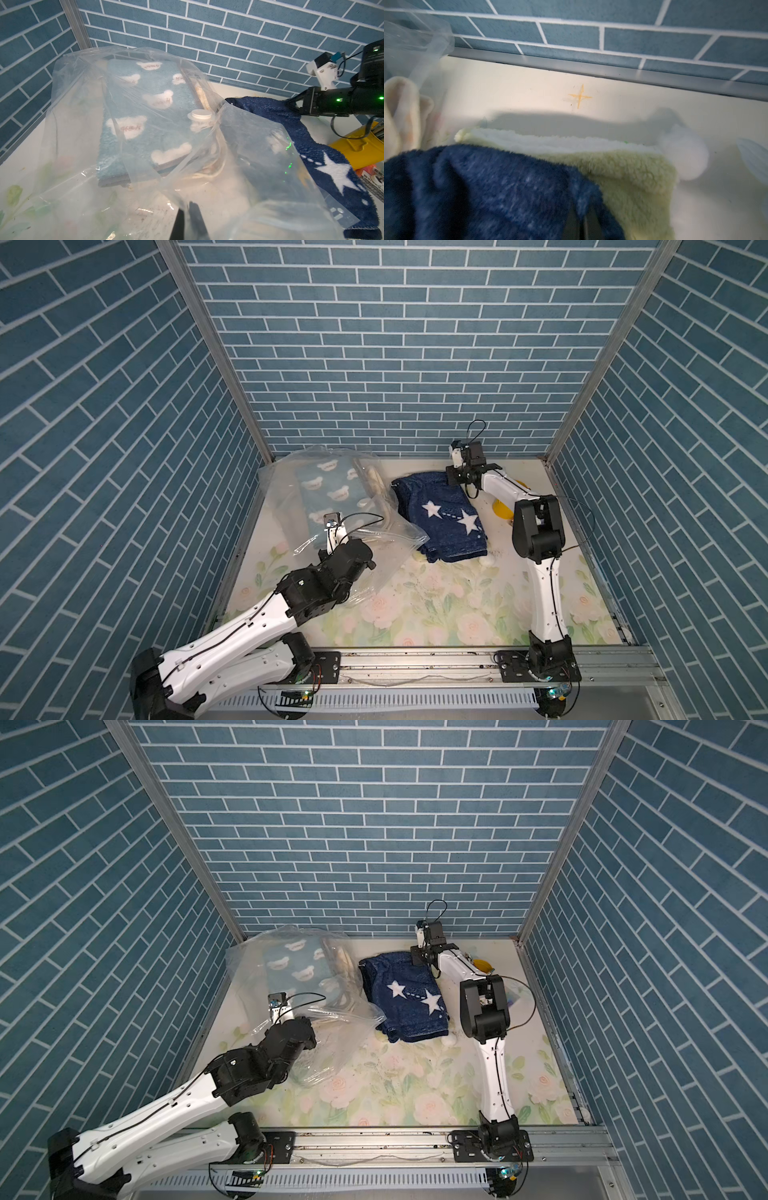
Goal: Take the blanket out of the vacuum bag
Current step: Place the blanket at the center of the board, then take out the blanket from the vacuum bag.
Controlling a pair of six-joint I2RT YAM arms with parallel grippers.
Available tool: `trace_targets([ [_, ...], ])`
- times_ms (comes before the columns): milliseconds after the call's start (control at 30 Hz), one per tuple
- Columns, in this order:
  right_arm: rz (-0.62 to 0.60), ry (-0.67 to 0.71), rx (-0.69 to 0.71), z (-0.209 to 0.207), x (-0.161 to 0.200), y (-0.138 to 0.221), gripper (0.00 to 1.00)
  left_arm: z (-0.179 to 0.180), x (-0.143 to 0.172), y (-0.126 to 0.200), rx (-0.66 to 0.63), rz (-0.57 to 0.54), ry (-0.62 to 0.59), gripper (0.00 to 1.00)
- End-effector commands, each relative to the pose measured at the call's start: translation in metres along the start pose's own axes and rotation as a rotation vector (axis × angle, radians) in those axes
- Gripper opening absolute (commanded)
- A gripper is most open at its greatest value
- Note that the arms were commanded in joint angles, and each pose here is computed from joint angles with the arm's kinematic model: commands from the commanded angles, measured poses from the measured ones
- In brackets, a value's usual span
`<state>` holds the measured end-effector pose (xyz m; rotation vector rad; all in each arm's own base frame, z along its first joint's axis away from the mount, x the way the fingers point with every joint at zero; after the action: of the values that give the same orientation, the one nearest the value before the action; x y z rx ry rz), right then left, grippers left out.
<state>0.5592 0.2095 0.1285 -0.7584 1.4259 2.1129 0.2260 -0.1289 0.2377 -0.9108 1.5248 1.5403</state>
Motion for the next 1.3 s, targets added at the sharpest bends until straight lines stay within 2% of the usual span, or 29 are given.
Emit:
trace_targets([
  [0,-0.217,-0.013,-0.003,0.018,-0.058,0.063,0.0,-0.002,-0.01,0.002,0.015,-0.027,0.02,0.0],
  [100,-0.264,-0.009,0.036,0.012,-0.069,0.077,0.0,-0.002,-0.011,0.003,0.016,-0.028,0.022,0.0],
  [200,-0.26,-0.008,0.07,0.003,-0.077,0.073,0.0,-0.002,-0.01,0.003,0.02,-0.028,0.026,0.0],
  [333,-0.221,-0.024,0.105,-0.015,-0.076,0.053,0.0,-0.003,-0.009,0.002,0.023,-0.025,0.029,0.0],
  [500,-0.118,-0.05,0.152,-0.041,-0.044,0.007,0.01,-0.005,-0.007,0.0,0.027,-0.022,0.029,0.0],
  [533,-0.096,-0.052,0.166,-0.044,-0.039,0.0,0.2,-0.005,-0.007,0.0,0.026,-0.02,0.028,0.0],
  [567,-0.091,-0.058,0.182,-0.047,-0.038,-0.002,0.29,-0.006,-0.007,0.0,0.027,-0.02,0.027,0.0],
  [600,-0.094,-0.06,0.183,-0.047,-0.038,-0.001,0.32,-0.006,-0.008,-0.001,0.027,-0.019,0.024,0.0],
  [667,-0.121,-0.064,0.171,-0.042,-0.045,0.008,0.45,-0.006,-0.009,0.0,0.025,-0.019,0.023,0.0],
  [767,-0.169,-0.048,0.163,-0.025,-0.059,0.033,0.53,-0.006,-0.012,0.002,0.032,-0.025,0.027,0.0],
  [867,-0.232,-0.027,0.152,-0.003,-0.072,0.065,0.56,-0.004,-0.013,0.005,0.041,-0.034,0.04,0.0],
  [933,-0.241,-0.016,0.132,0.012,-0.07,0.074,0.56,-0.002,-0.013,0.007,0.046,-0.037,0.05,0.0],
  [1067,-0.212,0.028,0.121,0.039,-0.052,0.078,0.51,0.001,-0.014,0.011,0.061,-0.049,0.068,0.0],
  [1100,-0.201,0.034,0.114,0.046,-0.047,0.08,0.46,0.001,-0.015,0.012,0.06,-0.05,0.068,0.0],
  [1167,-0.157,0.008,0.043,0.06,-0.029,0.084,0.28,0.002,-0.016,0.013,0.063,-0.051,0.063,0.0],
  [1233,-0.149,-0.018,-0.049,0.08,-0.002,0.1,0.07,0.0,-0.015,0.013,0.073,-0.044,0.054,0.0],
  [1267,-0.157,-0.028,-0.083,0.087,0.008,0.112,0.0,-0.002,-0.015,0.012,0.08,-0.039,0.046,0.0],
])
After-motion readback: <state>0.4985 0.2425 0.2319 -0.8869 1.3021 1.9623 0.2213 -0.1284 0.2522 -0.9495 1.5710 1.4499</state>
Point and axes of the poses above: each gripper's point midway between its finger pads, its own y axis back along the fingers, its own z axis along the line the jaws close on, x = y × z, the point moved 3 cm from there along y, back along the fingers, and after that the axes turned 14 degrees about -y, right-handed, at the moved point
